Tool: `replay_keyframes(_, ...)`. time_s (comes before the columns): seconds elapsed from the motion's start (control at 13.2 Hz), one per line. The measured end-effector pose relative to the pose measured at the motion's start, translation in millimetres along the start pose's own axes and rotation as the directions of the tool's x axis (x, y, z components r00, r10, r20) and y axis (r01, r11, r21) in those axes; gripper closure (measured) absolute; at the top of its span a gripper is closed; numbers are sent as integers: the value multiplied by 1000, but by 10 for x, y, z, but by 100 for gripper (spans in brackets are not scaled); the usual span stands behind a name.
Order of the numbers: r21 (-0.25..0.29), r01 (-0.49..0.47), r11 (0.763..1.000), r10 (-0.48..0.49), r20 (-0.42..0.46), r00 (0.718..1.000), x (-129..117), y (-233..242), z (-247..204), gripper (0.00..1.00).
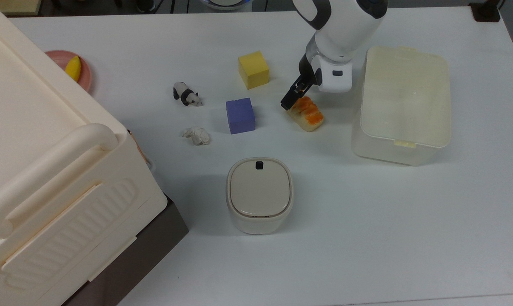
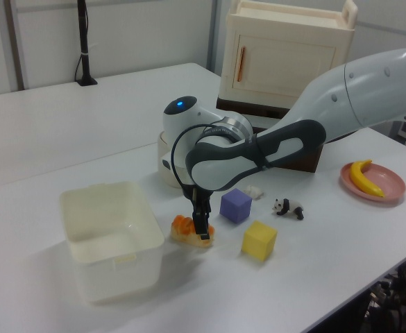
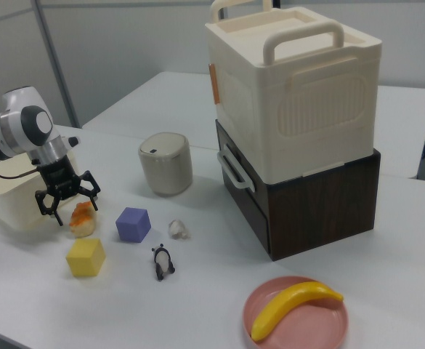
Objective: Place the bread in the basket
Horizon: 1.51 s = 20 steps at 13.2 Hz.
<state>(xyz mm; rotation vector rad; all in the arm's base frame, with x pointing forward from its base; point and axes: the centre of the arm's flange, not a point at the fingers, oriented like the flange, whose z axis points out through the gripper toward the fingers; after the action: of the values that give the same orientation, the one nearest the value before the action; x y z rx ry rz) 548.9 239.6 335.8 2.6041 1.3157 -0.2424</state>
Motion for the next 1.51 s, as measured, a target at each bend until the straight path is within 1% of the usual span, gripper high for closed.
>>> replay_keyframes(0.3, -1, 4, 1000, -4, -8, 1000, 23, -24, -15, 0)
replay_keyframes(0.45, -2, -5, 1000, 5, -80, 997, 98, -22, -84, 0)
replay_keyframes(0.68, -17, -12, 1000, 9, -156, 988, 171, -5, -159, 0)
replay_keyframes(1.14, -9, -17, 1000, 16, -157, 988, 197, -15, -91, 0)
replay_keyframes(1.51, 28, -6, 1000, 10, -123, 992, 249, -36, 202, 0)
